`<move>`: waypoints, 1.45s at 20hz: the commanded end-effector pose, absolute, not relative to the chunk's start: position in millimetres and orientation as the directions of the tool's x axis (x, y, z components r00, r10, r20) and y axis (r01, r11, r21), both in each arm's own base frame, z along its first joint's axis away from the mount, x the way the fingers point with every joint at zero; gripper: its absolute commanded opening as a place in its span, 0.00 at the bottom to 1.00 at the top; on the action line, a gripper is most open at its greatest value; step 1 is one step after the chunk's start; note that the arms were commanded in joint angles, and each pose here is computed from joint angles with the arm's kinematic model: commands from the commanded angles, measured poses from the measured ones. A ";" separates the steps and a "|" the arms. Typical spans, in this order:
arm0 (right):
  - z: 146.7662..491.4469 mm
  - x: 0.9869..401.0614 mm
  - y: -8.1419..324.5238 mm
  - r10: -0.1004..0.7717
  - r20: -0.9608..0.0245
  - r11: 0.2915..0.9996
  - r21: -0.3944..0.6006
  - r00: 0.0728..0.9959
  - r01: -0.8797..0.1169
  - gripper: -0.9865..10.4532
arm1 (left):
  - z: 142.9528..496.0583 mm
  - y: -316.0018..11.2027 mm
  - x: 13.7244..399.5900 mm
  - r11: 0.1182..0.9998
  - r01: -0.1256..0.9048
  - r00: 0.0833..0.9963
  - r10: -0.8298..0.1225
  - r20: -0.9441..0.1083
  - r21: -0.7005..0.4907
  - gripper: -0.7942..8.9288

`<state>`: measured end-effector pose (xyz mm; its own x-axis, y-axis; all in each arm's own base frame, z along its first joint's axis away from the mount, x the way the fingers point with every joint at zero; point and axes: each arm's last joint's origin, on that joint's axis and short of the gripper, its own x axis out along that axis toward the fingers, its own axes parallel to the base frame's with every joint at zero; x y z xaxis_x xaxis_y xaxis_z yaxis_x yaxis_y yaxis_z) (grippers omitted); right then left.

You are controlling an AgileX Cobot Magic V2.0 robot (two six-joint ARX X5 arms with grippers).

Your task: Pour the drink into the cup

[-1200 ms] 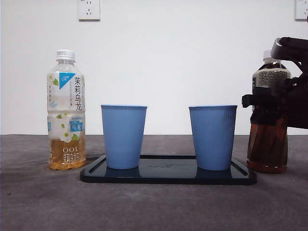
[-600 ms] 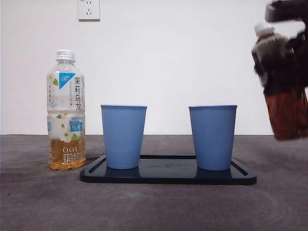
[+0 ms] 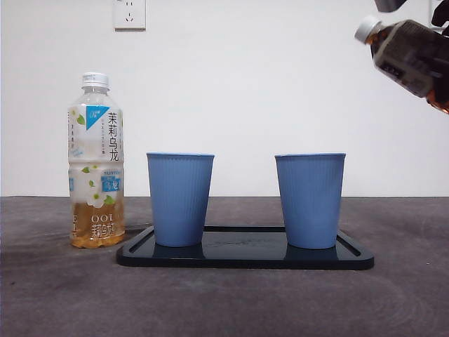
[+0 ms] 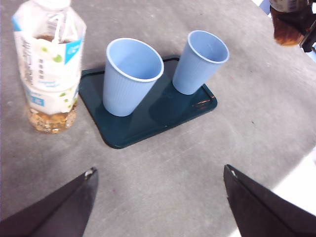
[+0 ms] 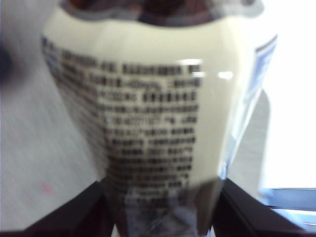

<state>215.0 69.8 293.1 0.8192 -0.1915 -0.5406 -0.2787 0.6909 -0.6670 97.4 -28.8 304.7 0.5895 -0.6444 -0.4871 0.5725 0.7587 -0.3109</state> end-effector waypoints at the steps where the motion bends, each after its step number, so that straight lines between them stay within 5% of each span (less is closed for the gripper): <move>1: 300.9 220.5 78.9 -0.232 -0.504 0.569 -0.764 0.832 -0.304 0.22 | 310.4 -30.3 97.2 0.747 0.595 0.590 -0.656 -0.471 -0.297 0.50; 8: 284.8 230.8 105.9 -0.374 -0.461 0.240 -0.886 0.805 -0.397 0.22 | 310.2 -33.9 95.9 0.725 0.621 0.564 -0.677 -0.473 -0.298 0.50; 14: 272.6 236.3 126.4 -0.408 -0.421 0.058 -0.897 0.810 -0.438 0.22 | 310.5 -38.4 93.5 0.665 0.673 0.504 -0.732 -0.458 -0.322 0.50; 18: 267.6 236.4 135.9 -0.407 -0.413 0.005 -0.893 0.815 -0.450 0.22 | 311.6 -42.0 91.0 0.582 0.729 0.428 -0.799 -0.423 -0.360 0.50; 29: 267.1 235.9 138.9 -0.433 -0.386 -0.038 -0.895 0.815 -0.445 0.22 | 311.7 -43.9 90.0 0.565 0.742 0.410 -0.808 -0.422 -0.361 0.50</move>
<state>232.4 133.8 253.4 0.7916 -0.4336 -0.4306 -0.5026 -0.0610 -0.8624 90.2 -43.5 306.1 0.4088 -0.8012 -0.4369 0.7268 0.5754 -0.3752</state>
